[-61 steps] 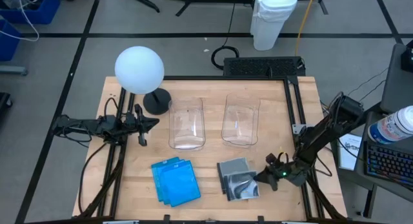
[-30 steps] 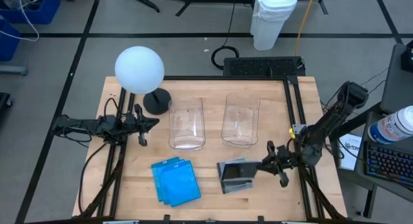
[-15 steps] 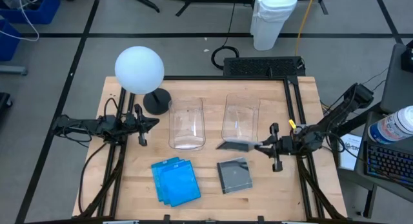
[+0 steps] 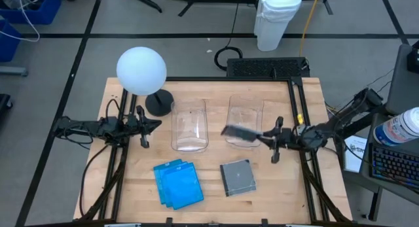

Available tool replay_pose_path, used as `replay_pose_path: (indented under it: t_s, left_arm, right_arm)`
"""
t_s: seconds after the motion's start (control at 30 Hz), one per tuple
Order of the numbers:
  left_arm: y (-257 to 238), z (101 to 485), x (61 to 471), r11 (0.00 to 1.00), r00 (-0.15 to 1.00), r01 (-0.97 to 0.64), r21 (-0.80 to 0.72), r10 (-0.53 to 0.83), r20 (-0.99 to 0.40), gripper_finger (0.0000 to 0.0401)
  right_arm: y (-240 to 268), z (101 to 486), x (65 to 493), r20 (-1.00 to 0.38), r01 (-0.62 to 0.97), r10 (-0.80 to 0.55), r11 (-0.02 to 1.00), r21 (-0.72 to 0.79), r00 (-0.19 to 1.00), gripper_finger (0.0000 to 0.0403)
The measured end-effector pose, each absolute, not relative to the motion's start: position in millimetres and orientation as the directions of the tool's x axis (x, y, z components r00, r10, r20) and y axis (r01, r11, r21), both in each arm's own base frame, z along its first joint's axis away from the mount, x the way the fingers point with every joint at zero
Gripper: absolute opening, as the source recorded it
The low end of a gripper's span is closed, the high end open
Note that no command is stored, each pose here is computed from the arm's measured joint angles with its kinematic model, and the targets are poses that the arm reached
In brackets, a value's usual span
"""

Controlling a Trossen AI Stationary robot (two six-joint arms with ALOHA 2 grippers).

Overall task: Pick & place jewel cases by type
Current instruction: Put the black CD case into the right transparent bin

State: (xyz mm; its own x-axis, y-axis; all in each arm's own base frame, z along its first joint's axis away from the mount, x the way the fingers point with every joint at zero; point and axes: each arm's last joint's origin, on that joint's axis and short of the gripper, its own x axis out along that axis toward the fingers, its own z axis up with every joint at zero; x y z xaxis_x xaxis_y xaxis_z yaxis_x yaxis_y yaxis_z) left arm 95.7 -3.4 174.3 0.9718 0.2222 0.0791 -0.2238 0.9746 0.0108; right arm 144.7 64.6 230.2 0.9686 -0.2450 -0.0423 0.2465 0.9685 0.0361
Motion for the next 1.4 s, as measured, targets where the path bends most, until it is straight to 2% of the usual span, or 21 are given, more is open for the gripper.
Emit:
replay_pose_path:
  t_s: [0.17,0.33,0.47,0.6,1.03,1.4]
  left_arm:
    - [-3,174,96,0.975,0.972,-0.224,0.011,0.222,0.079,0.0026]
    - [-3,174,96,0.975,0.972,-0.223,0.009,0.222,0.078,0.0026]
    - [-3,174,96,0.975,0.972,-0.221,-0.012,0.221,0.078,0.0026]
    - [-3,174,96,0.975,0.972,-0.221,-0.013,0.222,0.078,0.0026]
    - [-3,174,96,0.975,0.972,-0.223,0.014,0.221,0.078,0.0026]
    - [-3,174,96,0.974,0.972,-0.224,0.017,0.222,0.078,0.0026]
  right_arm:
    - [44,257,137,-0.204,0.396,-0.38,0.917,0.046,0.902,0.0033]
    - [27,275,129,-0.336,0.504,-0.43,0.846,0.175,0.838,0.0036]
    - [18,282,131,-0.381,0.495,-0.357,0.786,0.372,0.853,0.004]
    - [10,277,133,-0.45,0.517,-0.309,0.715,0.47,0.838,0.0034]
    - [-20,247,161,-0.681,0.684,-0.251,0.538,0.493,0.688,0.0038]
    - [-42,225,194,-0.734,0.703,-0.141,0.452,0.549,0.665,0.0046]
